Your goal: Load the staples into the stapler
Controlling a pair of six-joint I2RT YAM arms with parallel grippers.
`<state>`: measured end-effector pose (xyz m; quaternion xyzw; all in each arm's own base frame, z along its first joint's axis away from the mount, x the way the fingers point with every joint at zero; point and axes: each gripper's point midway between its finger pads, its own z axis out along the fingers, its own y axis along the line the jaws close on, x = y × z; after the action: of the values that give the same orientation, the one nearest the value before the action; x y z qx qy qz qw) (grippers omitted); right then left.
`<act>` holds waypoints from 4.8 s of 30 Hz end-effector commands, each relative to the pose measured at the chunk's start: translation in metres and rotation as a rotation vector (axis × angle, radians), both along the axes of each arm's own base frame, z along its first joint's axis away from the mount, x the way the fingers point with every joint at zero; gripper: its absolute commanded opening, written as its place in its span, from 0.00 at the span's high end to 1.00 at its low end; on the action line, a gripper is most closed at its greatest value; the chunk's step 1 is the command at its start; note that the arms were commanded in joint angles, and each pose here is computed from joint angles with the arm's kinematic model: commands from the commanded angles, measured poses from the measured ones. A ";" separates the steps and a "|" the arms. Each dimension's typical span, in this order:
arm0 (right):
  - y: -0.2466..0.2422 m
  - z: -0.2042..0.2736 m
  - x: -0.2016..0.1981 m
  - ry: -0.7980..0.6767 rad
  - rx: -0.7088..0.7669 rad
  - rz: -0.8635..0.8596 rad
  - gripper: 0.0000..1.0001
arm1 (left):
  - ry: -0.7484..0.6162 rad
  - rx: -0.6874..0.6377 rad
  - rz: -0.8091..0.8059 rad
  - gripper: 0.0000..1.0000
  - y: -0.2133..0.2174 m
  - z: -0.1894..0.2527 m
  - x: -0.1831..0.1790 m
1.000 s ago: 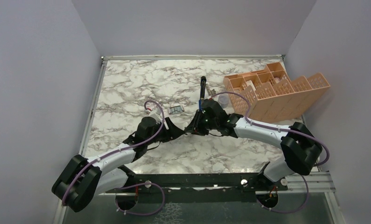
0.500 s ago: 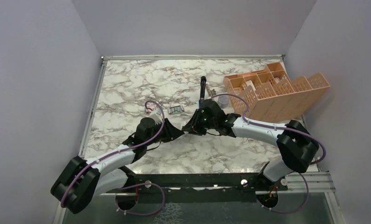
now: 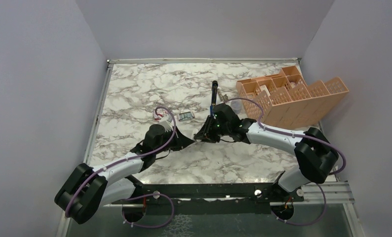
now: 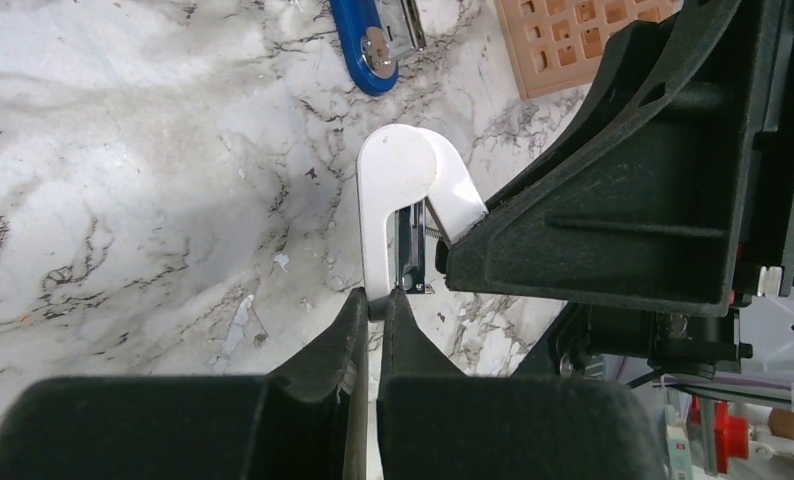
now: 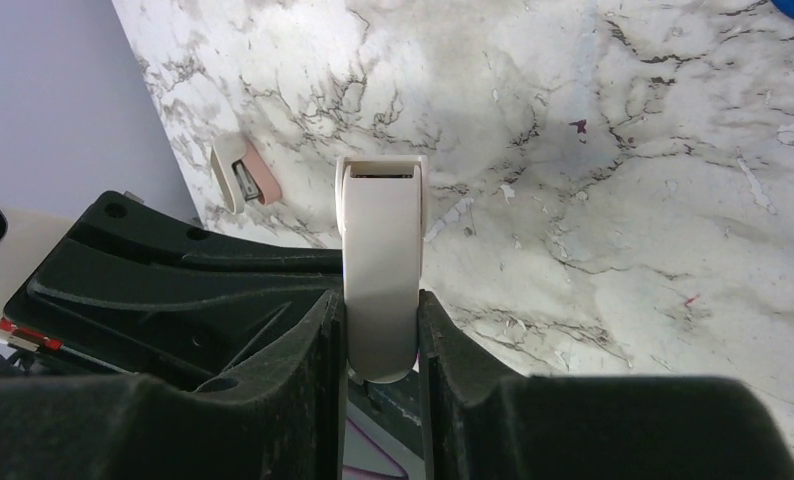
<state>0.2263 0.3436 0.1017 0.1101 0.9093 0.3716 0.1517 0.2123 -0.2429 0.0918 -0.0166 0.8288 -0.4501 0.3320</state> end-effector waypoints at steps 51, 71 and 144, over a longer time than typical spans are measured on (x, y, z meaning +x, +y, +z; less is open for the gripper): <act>-0.004 0.008 0.032 -0.140 0.082 0.150 0.37 | -0.151 0.072 -0.105 1.00 -0.004 0.023 0.003; -0.026 -0.009 0.070 -0.257 -0.268 0.104 0.73 | -0.073 0.204 0.003 0.38 0.015 0.005 0.016; -0.149 -0.019 0.106 -0.275 -0.651 0.205 0.41 | 0.123 0.672 0.493 0.02 0.122 0.004 0.043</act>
<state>0.3273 0.1969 0.0530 -0.0995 0.9688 0.0729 0.2151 0.2554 -0.1804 0.0962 -0.0457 0.9100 -0.1942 0.3634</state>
